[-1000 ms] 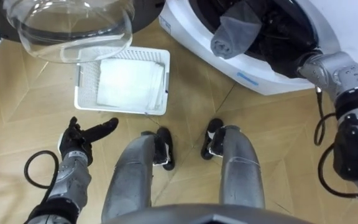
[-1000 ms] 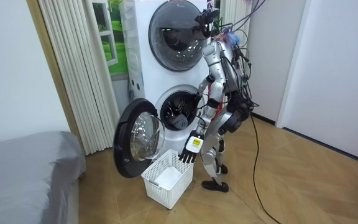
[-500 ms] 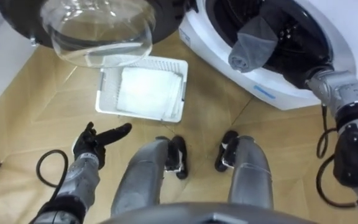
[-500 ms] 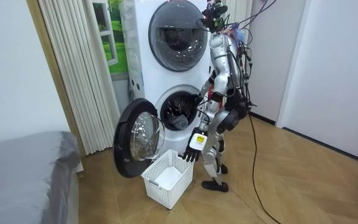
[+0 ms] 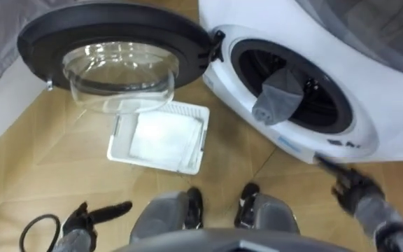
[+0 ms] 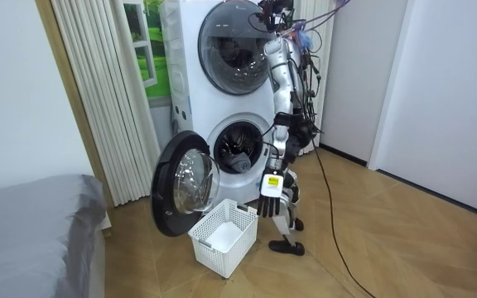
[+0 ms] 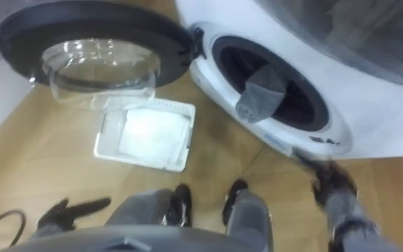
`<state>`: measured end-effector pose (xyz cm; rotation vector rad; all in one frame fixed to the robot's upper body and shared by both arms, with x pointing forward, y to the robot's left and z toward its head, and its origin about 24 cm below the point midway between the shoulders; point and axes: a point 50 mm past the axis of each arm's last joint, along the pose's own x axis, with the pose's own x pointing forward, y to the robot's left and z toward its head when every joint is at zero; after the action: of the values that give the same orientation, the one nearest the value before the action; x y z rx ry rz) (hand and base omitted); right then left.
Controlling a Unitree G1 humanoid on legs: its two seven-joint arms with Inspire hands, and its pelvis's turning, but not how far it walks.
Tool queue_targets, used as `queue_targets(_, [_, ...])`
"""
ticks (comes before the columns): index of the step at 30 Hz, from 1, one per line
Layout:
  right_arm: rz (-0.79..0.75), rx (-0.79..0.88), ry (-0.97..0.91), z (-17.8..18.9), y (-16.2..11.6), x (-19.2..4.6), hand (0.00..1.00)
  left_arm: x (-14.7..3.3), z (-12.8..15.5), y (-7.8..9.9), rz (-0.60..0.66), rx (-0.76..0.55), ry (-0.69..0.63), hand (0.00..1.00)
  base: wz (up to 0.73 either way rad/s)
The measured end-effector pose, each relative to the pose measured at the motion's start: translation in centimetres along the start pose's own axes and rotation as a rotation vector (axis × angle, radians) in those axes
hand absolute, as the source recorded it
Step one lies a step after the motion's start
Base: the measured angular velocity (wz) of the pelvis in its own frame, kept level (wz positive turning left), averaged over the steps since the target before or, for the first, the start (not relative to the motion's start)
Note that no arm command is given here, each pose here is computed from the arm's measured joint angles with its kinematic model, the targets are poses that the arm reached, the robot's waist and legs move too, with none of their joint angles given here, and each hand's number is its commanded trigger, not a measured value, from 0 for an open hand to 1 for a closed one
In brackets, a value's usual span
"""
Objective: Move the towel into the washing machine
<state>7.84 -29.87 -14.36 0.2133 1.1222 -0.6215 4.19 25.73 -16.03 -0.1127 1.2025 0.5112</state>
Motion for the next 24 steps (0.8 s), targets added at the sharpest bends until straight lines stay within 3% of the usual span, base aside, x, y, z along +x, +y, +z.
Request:
queue_targets(4, [0.001, -0.147, 0.04, -2.2, 0.0, -0.3, 0.0, 0.0, -0.2, 0.1, 0.002, 0.066, -0.001, 0.0, -0.03])
queue_targets(11, [0.031, -0.301, 0.008, -2.9, 1.5, -0.4, 0.0, -0.4, -1.6, 0.6, 0.031, 0.122, 0.024, 0.0, 0.02])
queue_targets(24, [0.177, -0.399, 0.092, -5.7, 4.1, -0.8, 0.0, -0.6, -2.8, 0.0, 0.047, 0.37, 0.077, 0.0, 0.06])
